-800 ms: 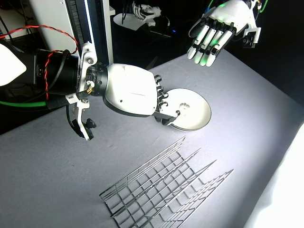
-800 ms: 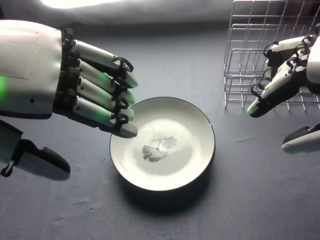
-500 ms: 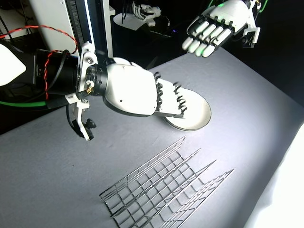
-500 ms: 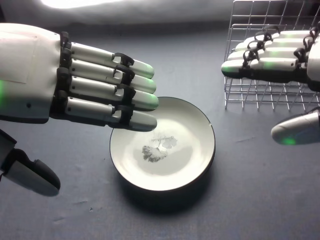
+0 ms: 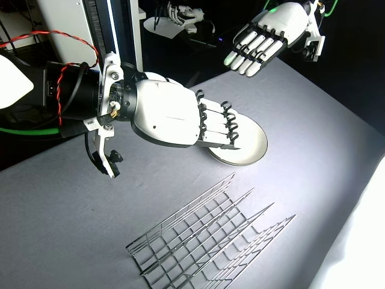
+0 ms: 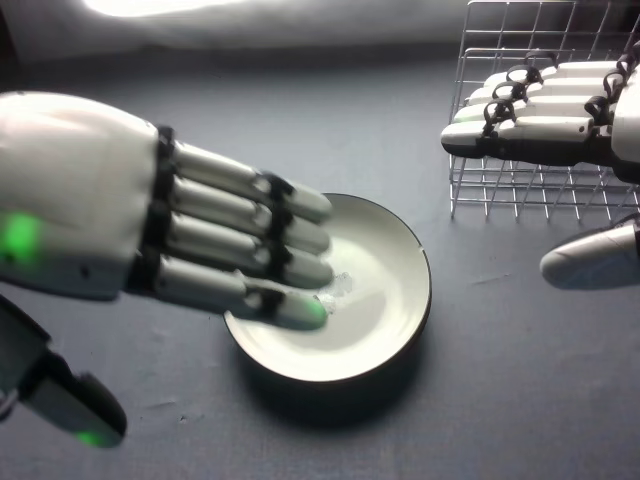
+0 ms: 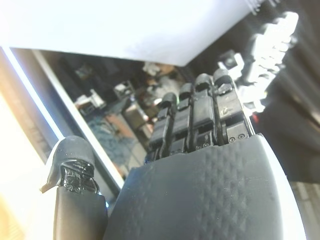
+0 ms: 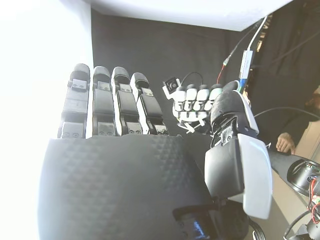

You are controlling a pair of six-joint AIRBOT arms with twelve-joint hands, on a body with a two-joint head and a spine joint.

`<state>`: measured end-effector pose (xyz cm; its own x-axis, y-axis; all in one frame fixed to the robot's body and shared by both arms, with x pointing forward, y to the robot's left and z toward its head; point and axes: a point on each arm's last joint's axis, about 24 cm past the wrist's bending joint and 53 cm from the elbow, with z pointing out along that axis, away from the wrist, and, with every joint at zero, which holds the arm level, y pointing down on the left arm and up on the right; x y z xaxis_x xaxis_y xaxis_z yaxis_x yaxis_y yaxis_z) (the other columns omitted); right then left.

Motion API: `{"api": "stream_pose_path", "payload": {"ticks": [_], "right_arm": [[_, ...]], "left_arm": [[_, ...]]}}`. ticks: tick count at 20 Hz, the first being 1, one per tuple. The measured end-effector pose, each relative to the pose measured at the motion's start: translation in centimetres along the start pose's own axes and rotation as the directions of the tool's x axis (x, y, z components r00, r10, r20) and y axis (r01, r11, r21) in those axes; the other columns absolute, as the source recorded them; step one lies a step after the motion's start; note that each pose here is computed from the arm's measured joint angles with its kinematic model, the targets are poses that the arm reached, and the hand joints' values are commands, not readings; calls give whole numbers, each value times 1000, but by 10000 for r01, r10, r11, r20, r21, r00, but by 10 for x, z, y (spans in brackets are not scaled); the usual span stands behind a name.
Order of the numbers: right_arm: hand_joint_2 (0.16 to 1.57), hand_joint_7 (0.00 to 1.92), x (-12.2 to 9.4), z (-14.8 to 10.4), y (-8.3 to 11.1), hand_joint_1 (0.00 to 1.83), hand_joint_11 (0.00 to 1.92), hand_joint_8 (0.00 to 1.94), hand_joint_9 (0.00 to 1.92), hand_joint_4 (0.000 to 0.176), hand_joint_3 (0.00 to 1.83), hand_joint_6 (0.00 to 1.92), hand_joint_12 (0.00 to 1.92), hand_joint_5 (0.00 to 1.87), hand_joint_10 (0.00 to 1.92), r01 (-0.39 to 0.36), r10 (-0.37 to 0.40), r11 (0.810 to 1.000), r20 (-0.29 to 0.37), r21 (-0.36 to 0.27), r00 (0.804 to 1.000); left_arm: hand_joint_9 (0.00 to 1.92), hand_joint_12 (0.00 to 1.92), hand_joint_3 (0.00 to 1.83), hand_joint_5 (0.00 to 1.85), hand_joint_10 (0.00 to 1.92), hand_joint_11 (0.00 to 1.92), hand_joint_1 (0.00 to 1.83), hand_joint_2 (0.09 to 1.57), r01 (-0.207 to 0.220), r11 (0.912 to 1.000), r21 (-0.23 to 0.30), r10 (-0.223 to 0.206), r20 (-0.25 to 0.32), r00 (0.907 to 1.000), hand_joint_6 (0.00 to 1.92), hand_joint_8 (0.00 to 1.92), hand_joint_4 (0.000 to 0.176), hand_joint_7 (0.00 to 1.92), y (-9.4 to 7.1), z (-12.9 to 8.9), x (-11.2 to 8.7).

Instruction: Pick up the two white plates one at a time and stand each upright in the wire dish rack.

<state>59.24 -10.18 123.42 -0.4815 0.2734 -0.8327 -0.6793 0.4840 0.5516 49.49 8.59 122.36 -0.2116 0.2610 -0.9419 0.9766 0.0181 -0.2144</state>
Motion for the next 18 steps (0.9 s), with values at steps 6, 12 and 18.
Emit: {"api": "stream_pose_path", "payload": {"ticks": [6, 12, 18], "right_arm": [[1060, 0, 0, 0, -1, 0, 0, 0, 0, 0, 0, 0, 0, 0, 0, 7, -7, 10000, -8, 20, 10000], [1063, 0, 0, 0, 0, 0, 0, 0, 0, 0, 0, 0, 0, 0, 0, 1, -1, 10000, 1, 11, 10000], [1076, 0, 0, 0, 0, 0, 0, 0, 0, 0, 0, 0, 0, 0, 0, 7, -7, 10000, -3, 7, 10000]], "left_arm": [[0, 0, 1, 0, 0, 0, 0, 1163, 929, 9957, -12, -926, -985, 9908, 0, 0, 0, 0, -1, 19, 46], [0, 0, 0, 0, 0, 0, 0, 1157, 793, 9955, -521, -866, -1576, 9837, 0, 0, 0, 0, 40, 38, 67], [0, 0, 0, 0, 0, 0, 0, 1150, 629, 9897, -1288, -875, -1954, 9768, 0, 0, 0, 0, 80, 43, 82]]}}
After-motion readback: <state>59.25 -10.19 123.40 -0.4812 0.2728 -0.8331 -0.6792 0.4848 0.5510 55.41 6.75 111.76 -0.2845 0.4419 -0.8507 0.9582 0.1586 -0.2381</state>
